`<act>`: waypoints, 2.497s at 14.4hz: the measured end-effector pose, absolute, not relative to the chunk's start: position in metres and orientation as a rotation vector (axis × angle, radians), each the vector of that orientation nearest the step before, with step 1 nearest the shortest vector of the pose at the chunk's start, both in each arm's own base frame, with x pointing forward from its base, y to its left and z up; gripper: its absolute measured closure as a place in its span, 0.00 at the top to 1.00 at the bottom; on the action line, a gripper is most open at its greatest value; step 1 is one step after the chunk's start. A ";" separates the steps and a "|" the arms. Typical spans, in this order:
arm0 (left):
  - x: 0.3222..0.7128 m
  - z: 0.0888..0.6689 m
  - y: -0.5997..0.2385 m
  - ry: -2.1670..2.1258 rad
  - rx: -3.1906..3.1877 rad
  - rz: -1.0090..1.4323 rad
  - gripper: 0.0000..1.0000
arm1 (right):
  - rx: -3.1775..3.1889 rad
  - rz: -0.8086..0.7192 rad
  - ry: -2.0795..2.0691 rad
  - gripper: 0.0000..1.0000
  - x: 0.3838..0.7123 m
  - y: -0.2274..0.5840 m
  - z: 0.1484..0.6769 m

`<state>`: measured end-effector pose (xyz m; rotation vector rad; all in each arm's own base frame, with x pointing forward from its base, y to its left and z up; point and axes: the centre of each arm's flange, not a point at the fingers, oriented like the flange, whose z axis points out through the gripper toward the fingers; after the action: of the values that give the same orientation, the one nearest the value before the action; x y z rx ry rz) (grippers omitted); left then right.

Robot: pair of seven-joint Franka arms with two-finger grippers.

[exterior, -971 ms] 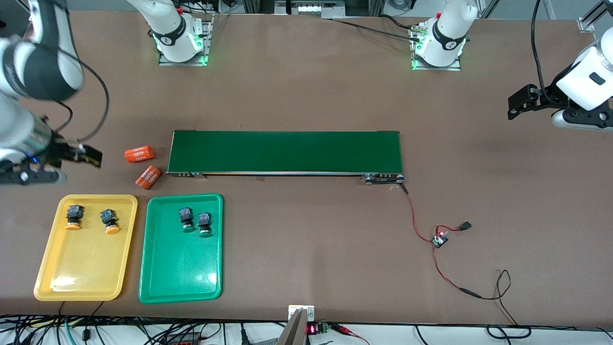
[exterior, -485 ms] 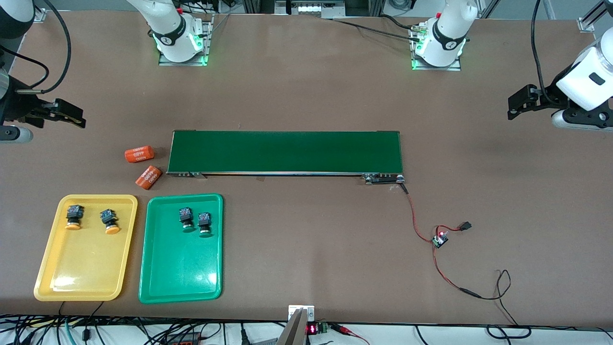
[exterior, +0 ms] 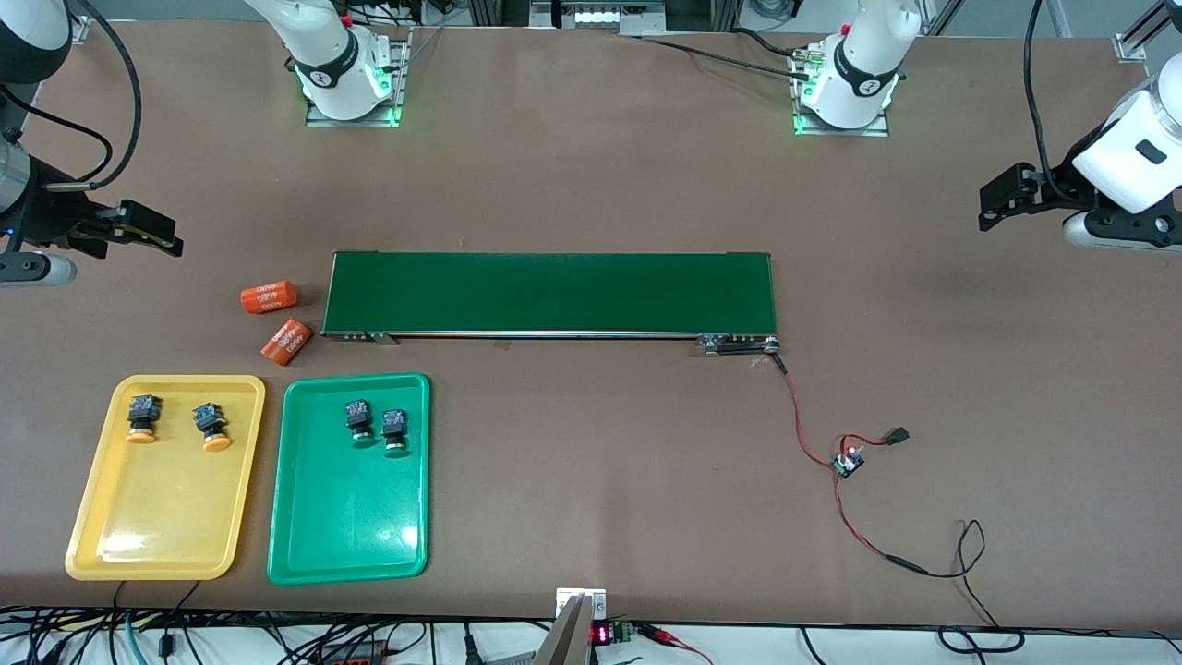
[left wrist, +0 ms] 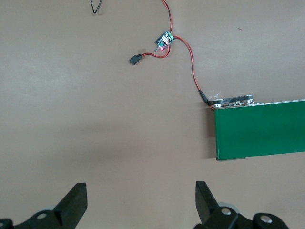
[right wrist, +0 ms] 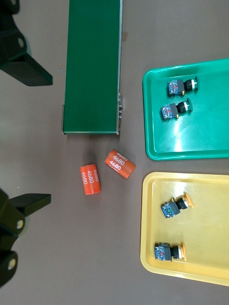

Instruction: Sort buttons by color to trays

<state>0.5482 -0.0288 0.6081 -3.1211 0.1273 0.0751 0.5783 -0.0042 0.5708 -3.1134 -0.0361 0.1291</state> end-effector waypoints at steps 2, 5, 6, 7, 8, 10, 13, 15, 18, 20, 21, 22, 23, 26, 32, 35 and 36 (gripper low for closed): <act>0.548 0.608 -0.029 0.127 -3.121 0.075 1.00 | -3.113 0.141 -0.037 1.00 0.577 -0.004 0.570; 0.548 0.608 -0.029 0.127 -3.121 0.075 1.00 | -3.121 0.158 0.027 1.00 0.576 -0.004 0.569; 0.548 0.608 -0.029 0.127 -3.121 0.075 1.00 | -3.122 0.160 0.048 1.00 0.576 -0.005 0.569; 0.548 0.608 -0.029 0.127 -3.121 0.075 1.00 | -3.122 0.160 0.061 1.00 0.576 -0.005 0.569; 0.548 0.608 -0.029 0.127 -3.121 0.075 1.00 | -3.122 0.162 0.068 1.00 0.576 -0.005 0.569; 0.548 0.608 -0.029 0.127 -3.121 0.075 1.00 | -3.122 0.163 0.071 1.00 0.576 -0.005 0.569; 0.548 0.608 -0.029 0.127 -3.121 0.075 1.00 | -3.122 0.165 0.075 1.00 0.576 -0.005 0.569; 0.548 0.608 -0.029 0.127 -3.121 0.075 1.00 | -3.124 0.164 0.089 1.00 0.576 -0.009 0.569; 0.548 0.608 -0.029 0.127 -3.121 0.075 1.00 | -3.121 0.191 0.146 1.00 0.572 -0.031 0.569; 0.548 0.608 -0.029 0.127 -3.121 0.075 1.00 | -3.119 0.196 0.159 1.00 0.571 -0.035 0.569; 0.548 0.608 -0.029 0.127 -3.121 0.075 1.00 | -3.120 0.196 0.157 1.00 0.571 -0.034 0.569; 0.548 0.608 -0.029 0.127 -3.121 0.075 1.00 | -3.120 0.196 0.155 1.00 0.571 -0.034 0.569; 0.548 0.608 -0.029 0.127 -3.121 0.075 1.00 | -3.120 0.196 0.153 1.00 0.571 -0.033 0.569; 0.548 0.608 -0.029 0.127 -3.121 0.075 1.00 | -3.120 0.196 0.147 1.00 0.571 -0.031 0.569; 0.548 0.608 -0.029 0.127 -3.121 0.076 1.00 | -3.120 0.198 0.146 1.00 0.571 -0.030 0.569; 0.548 0.608 -0.029 0.127 -3.121 0.076 1.00 | -3.117 0.237 0.144 1.00 0.565 -0.030 0.574; 0.548 0.608 -0.029 0.127 -3.121 0.076 1.00 | -3.116 0.248 0.143 1.00 0.560 -0.029 0.578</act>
<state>0.5483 -0.0288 0.6079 -3.1211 0.1272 0.0761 0.5602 -0.0293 0.5784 -3.1161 0.1433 0.2482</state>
